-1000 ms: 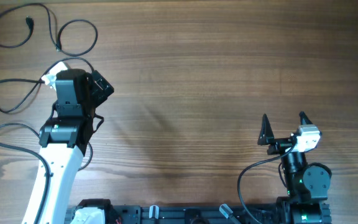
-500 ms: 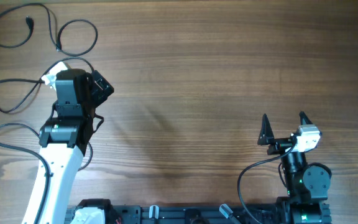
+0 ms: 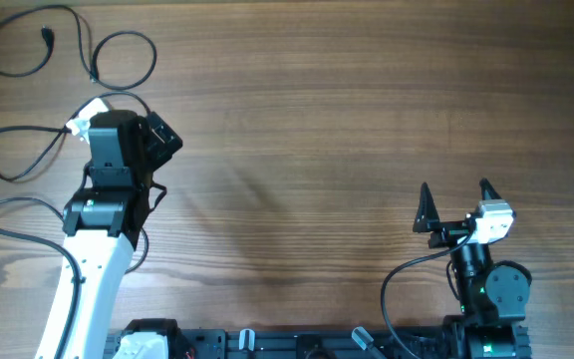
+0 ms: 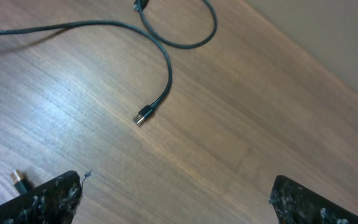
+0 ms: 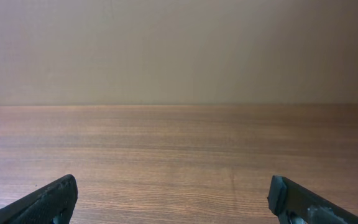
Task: Untangle cables
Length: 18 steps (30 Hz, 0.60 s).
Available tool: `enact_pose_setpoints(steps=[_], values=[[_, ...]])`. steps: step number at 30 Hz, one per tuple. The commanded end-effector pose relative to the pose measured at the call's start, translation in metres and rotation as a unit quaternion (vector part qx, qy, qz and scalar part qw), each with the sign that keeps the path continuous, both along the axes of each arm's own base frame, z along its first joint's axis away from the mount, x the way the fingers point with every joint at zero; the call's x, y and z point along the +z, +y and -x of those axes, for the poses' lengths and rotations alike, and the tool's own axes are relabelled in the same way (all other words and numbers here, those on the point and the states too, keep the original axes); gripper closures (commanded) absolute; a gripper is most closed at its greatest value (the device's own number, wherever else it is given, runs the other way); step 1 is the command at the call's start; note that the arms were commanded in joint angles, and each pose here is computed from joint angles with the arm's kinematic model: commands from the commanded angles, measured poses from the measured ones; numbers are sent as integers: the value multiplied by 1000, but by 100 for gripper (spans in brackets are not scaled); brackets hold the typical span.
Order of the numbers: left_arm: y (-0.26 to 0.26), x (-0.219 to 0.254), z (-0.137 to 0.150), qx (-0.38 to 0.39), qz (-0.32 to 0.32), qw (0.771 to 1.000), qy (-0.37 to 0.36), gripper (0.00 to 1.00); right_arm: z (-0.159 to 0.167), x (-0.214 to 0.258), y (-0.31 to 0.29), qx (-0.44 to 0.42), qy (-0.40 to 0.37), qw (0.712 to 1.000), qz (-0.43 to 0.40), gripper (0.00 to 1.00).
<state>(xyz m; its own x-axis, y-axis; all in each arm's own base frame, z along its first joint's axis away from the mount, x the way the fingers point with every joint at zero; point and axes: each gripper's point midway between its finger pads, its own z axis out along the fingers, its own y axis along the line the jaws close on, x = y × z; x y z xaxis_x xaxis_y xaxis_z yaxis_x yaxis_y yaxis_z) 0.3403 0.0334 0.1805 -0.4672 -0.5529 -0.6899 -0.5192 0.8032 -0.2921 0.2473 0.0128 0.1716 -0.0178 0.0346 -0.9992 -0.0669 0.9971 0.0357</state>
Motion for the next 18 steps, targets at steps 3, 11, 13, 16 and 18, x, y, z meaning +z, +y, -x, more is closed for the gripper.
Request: enact_pose_setpoints(steps=[3,11,13,16,18], values=[[1,16,-7,-2,-12,999,-30,0,1,4,3,7,-9,1000,4,0],[3,16,-6,1,-13,999,-29,0,1,4,3,7,-9,1000,4,0],[3,12,-3,0,-13,1000,-17,0,1,4,3,7,-9,1000,4,0],[3,8,1,0,-13,1000,-10,0,1,4,3,7,-9,1000,4,0],[-1,1,2,-9,-6,1000,-5,0,1,4,3,7,-9,1000,4,0]])
